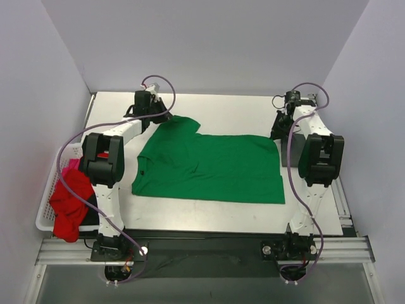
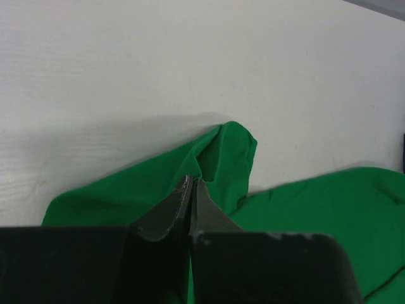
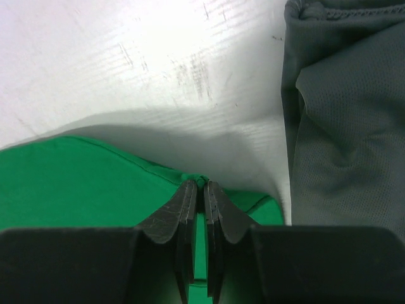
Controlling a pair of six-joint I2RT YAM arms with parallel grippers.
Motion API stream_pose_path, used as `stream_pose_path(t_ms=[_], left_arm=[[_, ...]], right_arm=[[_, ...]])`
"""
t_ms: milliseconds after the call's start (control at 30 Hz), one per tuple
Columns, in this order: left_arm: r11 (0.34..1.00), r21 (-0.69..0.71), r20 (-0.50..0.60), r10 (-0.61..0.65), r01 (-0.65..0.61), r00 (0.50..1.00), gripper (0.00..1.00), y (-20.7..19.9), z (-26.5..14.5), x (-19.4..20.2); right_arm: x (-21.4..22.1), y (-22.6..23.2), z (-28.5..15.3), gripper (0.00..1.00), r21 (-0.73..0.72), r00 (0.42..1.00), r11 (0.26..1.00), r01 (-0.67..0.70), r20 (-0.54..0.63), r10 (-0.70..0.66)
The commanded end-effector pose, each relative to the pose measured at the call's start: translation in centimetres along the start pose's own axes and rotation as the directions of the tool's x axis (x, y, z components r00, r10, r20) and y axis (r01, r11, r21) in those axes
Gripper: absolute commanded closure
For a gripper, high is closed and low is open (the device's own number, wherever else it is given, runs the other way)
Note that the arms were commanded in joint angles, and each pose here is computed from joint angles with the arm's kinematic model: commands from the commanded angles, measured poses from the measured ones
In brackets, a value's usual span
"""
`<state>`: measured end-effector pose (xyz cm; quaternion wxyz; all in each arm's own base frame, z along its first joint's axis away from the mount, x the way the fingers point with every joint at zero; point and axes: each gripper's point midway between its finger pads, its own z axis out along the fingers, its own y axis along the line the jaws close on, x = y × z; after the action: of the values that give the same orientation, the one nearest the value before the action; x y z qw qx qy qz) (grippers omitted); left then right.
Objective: Fold and stack the t-shirts
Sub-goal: Fold the other side of the tshirt into a rectangle
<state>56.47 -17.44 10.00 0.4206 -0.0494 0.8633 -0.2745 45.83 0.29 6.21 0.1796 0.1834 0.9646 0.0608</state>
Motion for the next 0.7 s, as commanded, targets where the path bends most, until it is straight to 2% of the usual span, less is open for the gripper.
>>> stream_pose_path(t_ms=[0,33,133,433,667], left_arm=[[0.987,0.146,0.157,0.050,-0.073,0.986,1.00,-4.8,-4.4,-5.0],[0.989,0.133,0.134,0.043,-0.061,0.990,1.00,-4.1,-4.6,-3.7],[0.990,0.124,0.149,0.044,-0.063,0.988,1.00,-4.2,-6.5,-3.5],[0.996,0.074,0.101,0.046,-0.054,0.994,1.00,-3.0,-11.0,0.8],[0.999,-0.005,0.125,0.047,-0.047,0.991,1.00,-2.3,-15.3,2.3]], right_arm=[[1.0,0.1,-2.9,1.00,-0.004,1.000,1.000,0.030,0.002,-0.030],[1.2,0.0,-2.9,1.00,-0.004,0.999,0.999,0.039,-0.001,-0.039],[1.8,-0.2,-3.3,1.00,-0.003,0.999,0.999,0.048,-0.006,-0.048],[3.9,-1.2,-4.5,1.00,0.016,0.997,0.997,0.082,-0.015,-0.082],[6.2,-2.3,-4.6,1.00,0.035,0.995,0.995,0.092,-0.034,-0.091]])
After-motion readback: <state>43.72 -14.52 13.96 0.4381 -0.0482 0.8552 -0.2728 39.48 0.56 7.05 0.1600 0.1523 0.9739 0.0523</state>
